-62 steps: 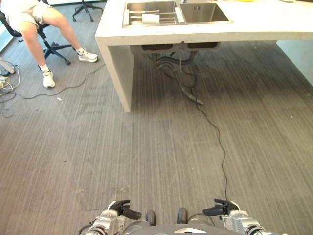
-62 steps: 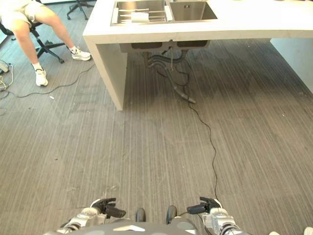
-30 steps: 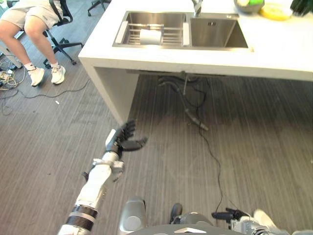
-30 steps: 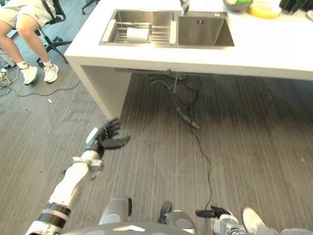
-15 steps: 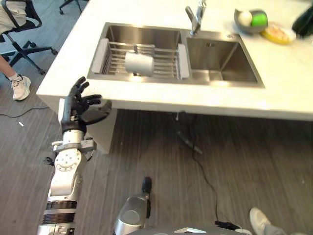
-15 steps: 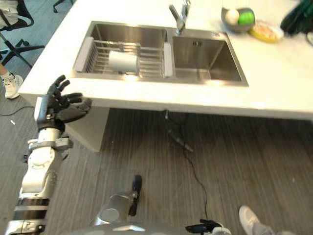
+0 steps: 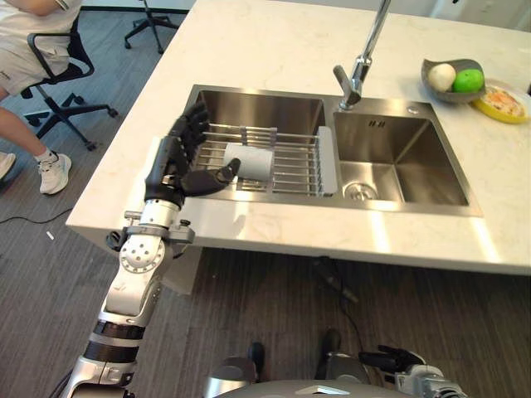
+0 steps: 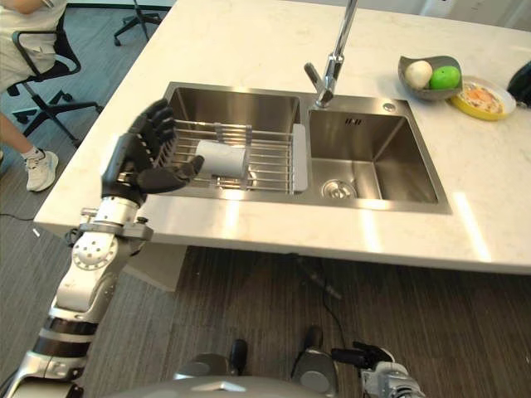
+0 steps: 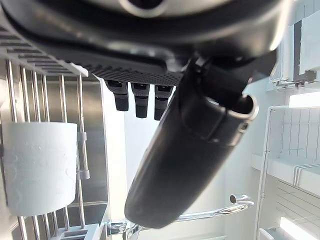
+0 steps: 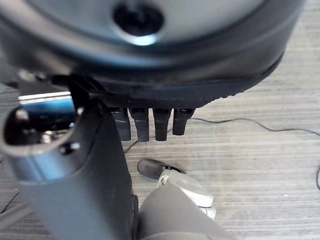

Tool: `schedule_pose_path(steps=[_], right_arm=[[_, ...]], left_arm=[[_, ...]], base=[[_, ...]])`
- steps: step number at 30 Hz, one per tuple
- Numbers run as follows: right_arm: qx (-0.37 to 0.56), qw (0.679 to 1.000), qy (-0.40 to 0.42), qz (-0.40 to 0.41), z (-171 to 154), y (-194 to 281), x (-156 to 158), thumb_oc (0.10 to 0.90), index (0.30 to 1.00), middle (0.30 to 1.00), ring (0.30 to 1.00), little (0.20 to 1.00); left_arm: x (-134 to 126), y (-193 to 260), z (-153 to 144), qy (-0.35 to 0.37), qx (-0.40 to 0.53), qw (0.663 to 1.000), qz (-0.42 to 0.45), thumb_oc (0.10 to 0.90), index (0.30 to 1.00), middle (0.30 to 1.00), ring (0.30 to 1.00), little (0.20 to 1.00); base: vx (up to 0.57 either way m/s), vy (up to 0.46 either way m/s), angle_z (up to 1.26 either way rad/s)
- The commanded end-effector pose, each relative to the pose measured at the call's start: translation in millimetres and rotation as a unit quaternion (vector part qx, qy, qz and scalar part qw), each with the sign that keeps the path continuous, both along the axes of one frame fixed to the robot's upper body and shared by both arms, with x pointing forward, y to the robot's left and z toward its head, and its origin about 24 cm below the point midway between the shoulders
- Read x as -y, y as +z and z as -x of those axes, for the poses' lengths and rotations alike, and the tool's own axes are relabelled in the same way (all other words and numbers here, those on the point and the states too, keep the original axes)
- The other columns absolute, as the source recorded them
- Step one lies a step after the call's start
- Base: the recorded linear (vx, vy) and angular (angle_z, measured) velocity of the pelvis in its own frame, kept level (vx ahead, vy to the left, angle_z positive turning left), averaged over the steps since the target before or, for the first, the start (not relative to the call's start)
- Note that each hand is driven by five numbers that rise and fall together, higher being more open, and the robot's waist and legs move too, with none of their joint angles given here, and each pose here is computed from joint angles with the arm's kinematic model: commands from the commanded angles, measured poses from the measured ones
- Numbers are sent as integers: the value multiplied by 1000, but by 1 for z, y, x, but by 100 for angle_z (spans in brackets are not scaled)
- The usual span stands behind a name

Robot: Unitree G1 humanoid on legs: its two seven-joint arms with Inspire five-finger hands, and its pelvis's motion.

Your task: Place the dishes in the dishwasher.

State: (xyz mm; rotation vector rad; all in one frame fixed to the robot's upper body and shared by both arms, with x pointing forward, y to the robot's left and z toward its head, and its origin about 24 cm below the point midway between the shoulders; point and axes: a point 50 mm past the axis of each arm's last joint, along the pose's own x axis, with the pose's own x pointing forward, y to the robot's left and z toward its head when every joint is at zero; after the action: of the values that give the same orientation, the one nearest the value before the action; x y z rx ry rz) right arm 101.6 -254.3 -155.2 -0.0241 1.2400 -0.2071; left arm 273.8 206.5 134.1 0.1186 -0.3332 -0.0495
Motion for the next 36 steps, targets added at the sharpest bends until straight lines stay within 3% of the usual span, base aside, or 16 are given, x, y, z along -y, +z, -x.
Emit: schedule_pose_path(steps=[1, 8, 11, 13, 16, 28, 36], right_arm=[[-96, 995, 12, -14, 52, -13, -12, 800, 900, 900, 900, 900], [-107, 993, 39, -22, 65, -17, -25, 800, 900, 900, 900, 900], [-115, 992, 32, -33, 78, -19, -30, 800, 900, 900, 900, 900], [-130, 990, 24, -46, 91, -20, -35, 800, 900, 900, 900, 900], [-147, 987, 26, -53, 104, -21, -39, 800, 900, 900, 900, 900], [-166, 984, 27, -63, 122, -20, -37, 800, 900, 900, 900, 900], [-181, 980, 33, -70, 134, -19, -38, 800, 900, 900, 900, 900]], left_arm=[[13, 52, 10, -56, 135, 989, 28, 800, 900, 900, 900, 900], [1, 37, 5, -45, 95, 994, 38, 800, 900, 900, 900, 900], [-15, 43, 12, -9, 109, 994, -14, 800, 900, 900, 900, 900], [-26, 59, 17, 26, 133, 983, -125, 800, 900, 900, 900, 900], [-31, 70, 21, 30, 145, 970, -195, 800, 900, 900, 900, 900], [-44, 85, 31, -12, 103, 931, -349, 800, 900, 900, 900, 900], [-52, 94, 33, -17, 74, 886, -458, 800, 900, 900, 900, 900]], base=[[179, -70, 29], [50, -50, -10], [71, -53, -30], [65, -46, -8], [53, -24, 7], [9, -4, 0], [2, 4, 3]])
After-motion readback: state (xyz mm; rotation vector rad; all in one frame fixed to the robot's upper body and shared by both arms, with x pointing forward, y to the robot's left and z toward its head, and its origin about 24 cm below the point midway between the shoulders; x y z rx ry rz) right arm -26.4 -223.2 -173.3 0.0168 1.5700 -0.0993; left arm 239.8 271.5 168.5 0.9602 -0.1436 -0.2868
